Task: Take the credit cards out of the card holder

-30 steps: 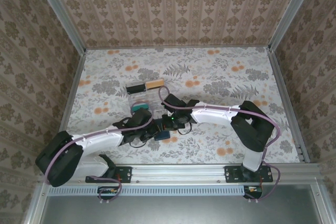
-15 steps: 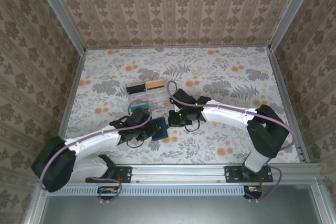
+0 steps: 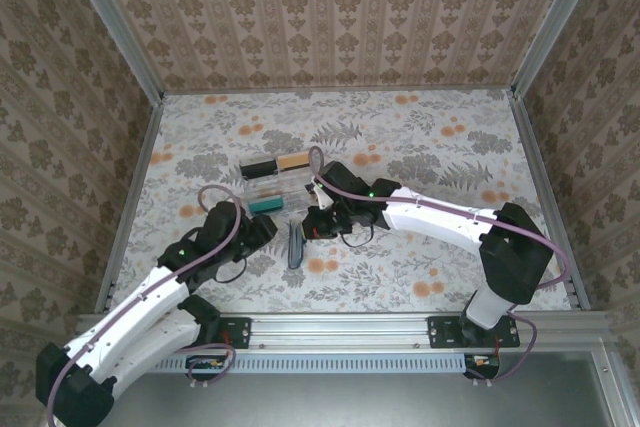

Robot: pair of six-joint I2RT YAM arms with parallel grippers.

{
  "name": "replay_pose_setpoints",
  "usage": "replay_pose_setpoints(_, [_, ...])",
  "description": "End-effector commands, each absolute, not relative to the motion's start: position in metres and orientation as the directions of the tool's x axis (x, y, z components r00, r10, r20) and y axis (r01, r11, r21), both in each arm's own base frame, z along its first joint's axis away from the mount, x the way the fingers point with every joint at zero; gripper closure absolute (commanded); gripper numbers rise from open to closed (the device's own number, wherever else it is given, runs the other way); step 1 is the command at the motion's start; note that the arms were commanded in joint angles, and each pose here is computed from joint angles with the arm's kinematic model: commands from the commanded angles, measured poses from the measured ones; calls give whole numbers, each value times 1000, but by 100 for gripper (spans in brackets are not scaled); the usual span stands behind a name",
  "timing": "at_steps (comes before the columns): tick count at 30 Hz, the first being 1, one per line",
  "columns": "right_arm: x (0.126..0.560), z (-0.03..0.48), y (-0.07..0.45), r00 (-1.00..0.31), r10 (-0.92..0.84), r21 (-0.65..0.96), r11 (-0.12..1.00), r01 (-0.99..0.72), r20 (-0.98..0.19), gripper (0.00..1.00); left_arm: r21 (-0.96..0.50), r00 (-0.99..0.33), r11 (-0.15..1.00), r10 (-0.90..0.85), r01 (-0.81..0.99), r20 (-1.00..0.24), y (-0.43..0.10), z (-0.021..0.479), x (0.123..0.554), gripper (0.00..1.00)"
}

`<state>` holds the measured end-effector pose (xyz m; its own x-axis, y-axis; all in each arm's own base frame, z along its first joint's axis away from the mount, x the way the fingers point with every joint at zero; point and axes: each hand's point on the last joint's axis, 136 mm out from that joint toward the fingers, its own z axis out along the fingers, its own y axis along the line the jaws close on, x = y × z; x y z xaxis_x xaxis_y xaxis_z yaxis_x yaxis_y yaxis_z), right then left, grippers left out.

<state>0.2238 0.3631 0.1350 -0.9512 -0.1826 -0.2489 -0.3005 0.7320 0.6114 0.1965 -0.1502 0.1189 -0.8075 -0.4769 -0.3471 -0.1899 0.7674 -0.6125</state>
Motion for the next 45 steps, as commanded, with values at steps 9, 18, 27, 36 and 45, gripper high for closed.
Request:
replay_pose_setpoints(9, [226,166,369,-942,-178,633,703,-324,-285,100,-564,-831,805,-433,-182,-350,-143,103,189,43])
replay_pose_setpoints(18, [227,149,364,-941,-197,576,750,-325,-274,100,-559,-838,813,-413,-162,-357,-144,107,188,44])
replay_pose_setpoints(27, [238,103,264,-961,-93,348,919,-183,-259,100,-576,-849,807,-390,-129,-356,-152,109,189,44])
replay_pose_setpoints(36, [243,61,213,-972,-115,153,977,-148,-206,100,-611,-887,791,-312,-45,-340,-183,111,197,48])
replay_pose_setpoints(45, [244,38,213,-980,-99,135,983,-122,-171,100,-656,-929,755,-223,26,-294,-231,98,201,57])
